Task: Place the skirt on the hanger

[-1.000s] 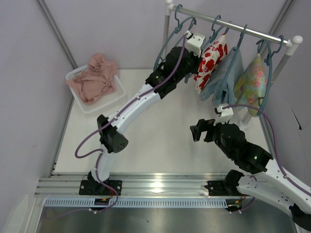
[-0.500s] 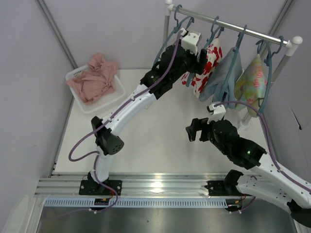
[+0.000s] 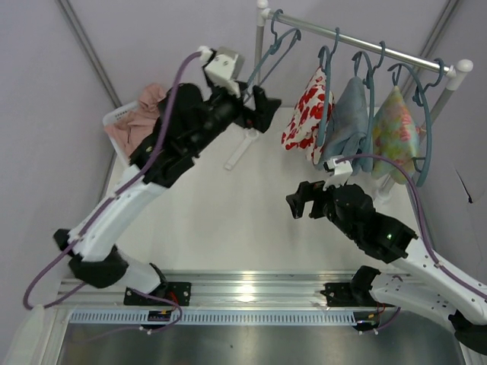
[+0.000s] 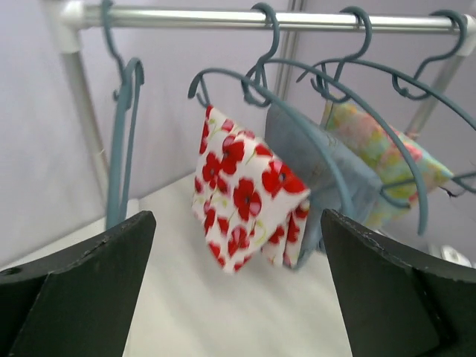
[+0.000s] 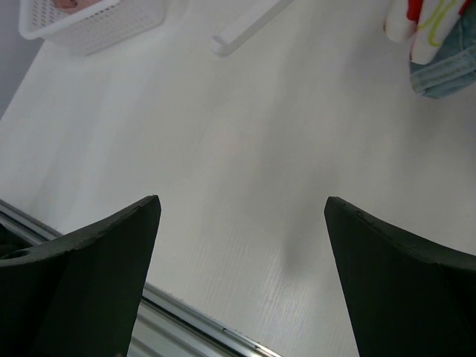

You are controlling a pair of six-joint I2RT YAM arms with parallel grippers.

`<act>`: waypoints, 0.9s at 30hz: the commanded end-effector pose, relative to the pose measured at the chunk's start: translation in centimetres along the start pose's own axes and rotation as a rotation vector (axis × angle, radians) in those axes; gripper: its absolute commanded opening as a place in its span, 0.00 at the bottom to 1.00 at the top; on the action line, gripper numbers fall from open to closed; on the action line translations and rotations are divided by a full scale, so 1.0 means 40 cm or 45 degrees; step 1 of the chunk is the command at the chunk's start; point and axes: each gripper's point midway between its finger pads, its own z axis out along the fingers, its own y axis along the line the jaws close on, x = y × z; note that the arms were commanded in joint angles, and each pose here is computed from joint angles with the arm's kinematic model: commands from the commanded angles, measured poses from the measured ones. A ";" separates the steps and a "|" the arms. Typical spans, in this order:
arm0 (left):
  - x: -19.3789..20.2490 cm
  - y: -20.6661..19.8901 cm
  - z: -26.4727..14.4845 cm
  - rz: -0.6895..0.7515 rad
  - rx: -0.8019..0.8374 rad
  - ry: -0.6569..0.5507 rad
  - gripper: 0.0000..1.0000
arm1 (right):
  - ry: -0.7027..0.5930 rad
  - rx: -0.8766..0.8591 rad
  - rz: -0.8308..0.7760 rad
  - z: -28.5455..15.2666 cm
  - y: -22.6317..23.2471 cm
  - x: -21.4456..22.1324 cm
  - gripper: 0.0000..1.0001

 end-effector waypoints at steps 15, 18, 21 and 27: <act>0.441 0.303 -0.490 -0.349 -0.571 0.408 0.99 | -0.025 -0.381 0.102 0.118 0.312 -0.037 0.99; 0.545 0.326 -0.506 -0.445 -0.621 0.486 0.99 | -0.002 -0.365 0.080 0.160 0.350 -0.032 0.99; 0.600 0.357 -0.519 -0.507 -0.694 0.498 0.99 | 0.021 -0.320 0.048 0.203 0.365 -0.025 0.99; 0.619 0.401 -0.532 -0.550 -0.786 0.400 0.99 | -0.022 -0.255 0.030 0.247 0.363 -0.041 0.99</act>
